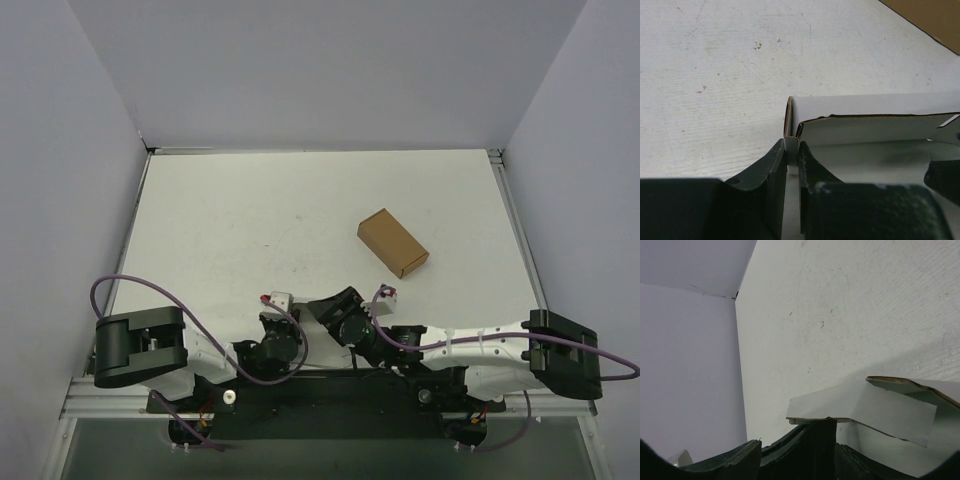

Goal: Fold the paper box

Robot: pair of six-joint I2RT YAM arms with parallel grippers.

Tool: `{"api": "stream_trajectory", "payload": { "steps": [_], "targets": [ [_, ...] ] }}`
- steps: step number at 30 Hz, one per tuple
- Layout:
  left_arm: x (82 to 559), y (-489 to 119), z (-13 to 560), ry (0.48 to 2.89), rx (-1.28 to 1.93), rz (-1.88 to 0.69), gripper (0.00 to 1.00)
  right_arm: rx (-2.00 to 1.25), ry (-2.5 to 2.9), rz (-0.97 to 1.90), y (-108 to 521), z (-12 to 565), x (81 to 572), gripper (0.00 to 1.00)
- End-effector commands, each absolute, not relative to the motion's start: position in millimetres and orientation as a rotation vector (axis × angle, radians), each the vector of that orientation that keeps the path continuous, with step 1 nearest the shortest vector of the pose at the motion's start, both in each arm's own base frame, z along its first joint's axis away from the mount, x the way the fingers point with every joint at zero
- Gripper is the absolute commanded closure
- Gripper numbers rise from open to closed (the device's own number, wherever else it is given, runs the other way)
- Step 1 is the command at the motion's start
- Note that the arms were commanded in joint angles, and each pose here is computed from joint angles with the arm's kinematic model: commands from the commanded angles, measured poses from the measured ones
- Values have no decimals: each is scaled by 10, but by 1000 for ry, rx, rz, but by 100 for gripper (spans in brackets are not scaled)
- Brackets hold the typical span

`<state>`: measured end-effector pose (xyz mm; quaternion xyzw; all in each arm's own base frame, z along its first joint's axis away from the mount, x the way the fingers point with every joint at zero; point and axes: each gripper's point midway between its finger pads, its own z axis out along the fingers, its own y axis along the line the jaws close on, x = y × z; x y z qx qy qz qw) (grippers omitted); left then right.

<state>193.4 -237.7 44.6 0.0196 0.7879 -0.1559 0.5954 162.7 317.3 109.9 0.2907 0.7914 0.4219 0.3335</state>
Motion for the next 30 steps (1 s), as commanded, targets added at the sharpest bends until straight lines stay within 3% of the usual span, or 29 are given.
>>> {"api": "stream_trajectory", "payload": {
  "steps": [1,16,22,23,25,26,30],
  "targets": [
    [1915,-2382,392,1845,72,-322,100,881,1983,1086,3128,1095,1839,41],
    [1888,-2433,383,1832,104,-292,100,930,1987,976,2944,796,2008,46],
    [1880,-2438,381,1831,117,-281,100,917,2017,960,2962,676,2016,63],
    [1884,-2440,377,1832,117,-277,100,905,2026,961,2972,662,2006,70],
    [1886,-2453,382,1831,121,-276,100,890,2041,946,2970,615,1997,76],
    [1881,-2458,381,1832,126,-276,100,880,2056,945,2985,588,1979,85],
    [1880,-2485,411,1834,139,-279,100,845,2105,904,2945,396,1920,98]
  ]
}}
